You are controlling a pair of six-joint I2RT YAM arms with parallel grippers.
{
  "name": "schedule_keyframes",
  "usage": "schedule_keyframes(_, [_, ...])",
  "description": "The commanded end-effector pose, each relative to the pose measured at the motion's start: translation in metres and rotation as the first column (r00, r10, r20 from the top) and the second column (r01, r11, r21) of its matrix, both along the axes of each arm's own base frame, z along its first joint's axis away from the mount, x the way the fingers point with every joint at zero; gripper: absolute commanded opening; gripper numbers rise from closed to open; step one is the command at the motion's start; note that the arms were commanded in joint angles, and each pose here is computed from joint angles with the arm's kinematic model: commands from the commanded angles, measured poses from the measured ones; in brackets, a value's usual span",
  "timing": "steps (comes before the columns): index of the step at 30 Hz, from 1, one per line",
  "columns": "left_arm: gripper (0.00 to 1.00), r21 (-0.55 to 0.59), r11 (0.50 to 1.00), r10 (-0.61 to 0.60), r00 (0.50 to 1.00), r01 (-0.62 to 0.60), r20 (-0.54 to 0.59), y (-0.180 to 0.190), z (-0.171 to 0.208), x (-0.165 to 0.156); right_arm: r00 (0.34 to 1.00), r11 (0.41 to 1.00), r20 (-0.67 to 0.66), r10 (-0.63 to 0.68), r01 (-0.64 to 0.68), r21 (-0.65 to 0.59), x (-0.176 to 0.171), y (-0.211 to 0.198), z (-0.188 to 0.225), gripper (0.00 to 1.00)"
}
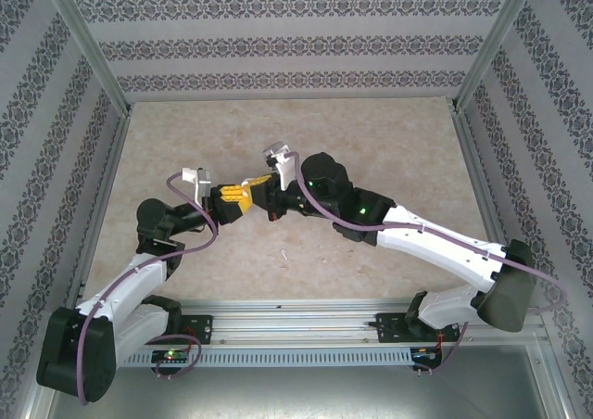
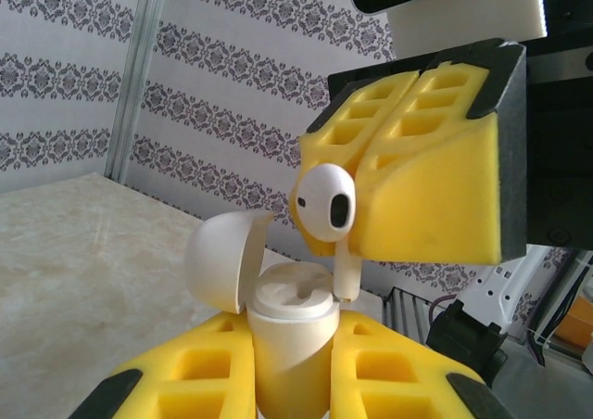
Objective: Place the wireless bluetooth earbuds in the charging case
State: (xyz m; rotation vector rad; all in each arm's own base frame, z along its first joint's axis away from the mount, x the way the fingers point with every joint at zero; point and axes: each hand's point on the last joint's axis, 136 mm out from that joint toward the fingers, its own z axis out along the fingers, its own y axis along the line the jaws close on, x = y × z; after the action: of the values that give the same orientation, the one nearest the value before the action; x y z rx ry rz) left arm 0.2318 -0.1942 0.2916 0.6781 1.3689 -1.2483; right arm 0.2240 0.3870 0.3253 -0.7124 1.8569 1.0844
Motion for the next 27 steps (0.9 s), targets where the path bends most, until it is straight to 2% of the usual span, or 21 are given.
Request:
schedule_keyframes(1, [0.0, -0.024, 0.999, -0.04, 0.992, 0.043, 0.12, -0.003, 0.027, -0.013, 0.999, 0.999, 0.025, -0.03, 0.03, -0.028, 0.001, -0.011, -0.006, 0.06])
schedule_keyframes(12, [0.0, -0.033, 0.998, -0.05, 0.993, 0.054, 0.109, -0.005, 0.031, -0.012, 0.998, 0.999, 0.063, -0.008, 0.005, 0.041, -0.001, -0.013, 0.03, 0.06])
schedule_keyframes(27, [0.0, -0.035, 0.998, -0.055, 0.993, 0.059, 0.106, -0.006, 0.028, -0.012, 0.996, 0.999, 0.084, 0.019, -0.022, 0.034, 0.01, -0.007, 0.04, 0.06])
